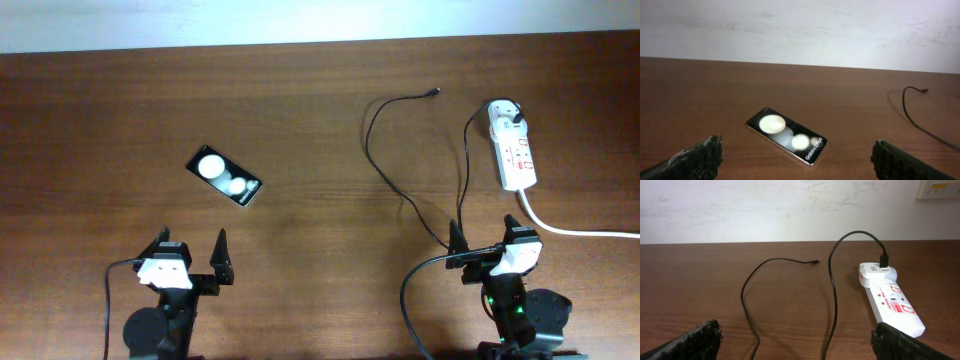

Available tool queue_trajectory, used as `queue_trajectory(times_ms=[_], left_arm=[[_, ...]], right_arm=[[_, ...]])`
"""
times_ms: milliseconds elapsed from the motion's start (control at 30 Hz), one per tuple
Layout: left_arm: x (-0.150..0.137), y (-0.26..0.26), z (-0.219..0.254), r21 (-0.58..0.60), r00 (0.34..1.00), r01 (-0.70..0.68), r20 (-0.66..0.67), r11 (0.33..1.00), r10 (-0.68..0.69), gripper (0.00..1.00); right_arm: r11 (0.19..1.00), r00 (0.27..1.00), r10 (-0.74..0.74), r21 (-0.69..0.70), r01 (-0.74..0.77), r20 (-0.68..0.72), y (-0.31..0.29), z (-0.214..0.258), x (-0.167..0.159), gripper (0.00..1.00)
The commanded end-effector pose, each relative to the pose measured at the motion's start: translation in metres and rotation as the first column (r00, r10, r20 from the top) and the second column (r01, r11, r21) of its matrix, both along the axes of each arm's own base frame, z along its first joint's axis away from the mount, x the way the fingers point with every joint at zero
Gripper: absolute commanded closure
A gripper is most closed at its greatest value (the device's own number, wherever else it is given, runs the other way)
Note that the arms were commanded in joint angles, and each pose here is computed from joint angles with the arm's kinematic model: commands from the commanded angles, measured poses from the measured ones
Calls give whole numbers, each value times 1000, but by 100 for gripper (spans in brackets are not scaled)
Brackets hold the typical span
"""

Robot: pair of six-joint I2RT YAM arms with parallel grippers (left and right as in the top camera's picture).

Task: Plug charger to phone and switch on socket
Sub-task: 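Move the left gripper toward the black phone on the table, then lower the open left gripper over the phone's lower end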

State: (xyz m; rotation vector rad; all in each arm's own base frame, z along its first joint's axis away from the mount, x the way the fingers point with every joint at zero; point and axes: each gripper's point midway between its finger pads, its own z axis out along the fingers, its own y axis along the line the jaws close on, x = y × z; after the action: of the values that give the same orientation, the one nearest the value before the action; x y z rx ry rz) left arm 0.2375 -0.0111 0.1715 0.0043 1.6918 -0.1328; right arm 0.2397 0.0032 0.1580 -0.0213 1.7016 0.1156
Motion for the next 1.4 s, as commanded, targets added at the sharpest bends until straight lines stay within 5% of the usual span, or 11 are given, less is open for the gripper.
queue_trajectory(times_ms=[0,233,433,1367], left_arm=[[-6,-3,27,12,999,16,32,1000,-16,1],[0,-10,48,-8,994,62,-88,998,-63,1],[3,-47,63,-81,946,278,-149,957,-287,1],[2,-47,55,-106,941,270,-183,957,-286,1]], right_arm=[[1000,1000,-5,10,5,1,-1,-2,0,1],[1000,1000,-5,10,5,1,-1,-2,0,1],[1000,1000,-5,10,5,1,0,-2,0,1],[1000,1000,-5,10,5,1,-1,-2,0,1]])
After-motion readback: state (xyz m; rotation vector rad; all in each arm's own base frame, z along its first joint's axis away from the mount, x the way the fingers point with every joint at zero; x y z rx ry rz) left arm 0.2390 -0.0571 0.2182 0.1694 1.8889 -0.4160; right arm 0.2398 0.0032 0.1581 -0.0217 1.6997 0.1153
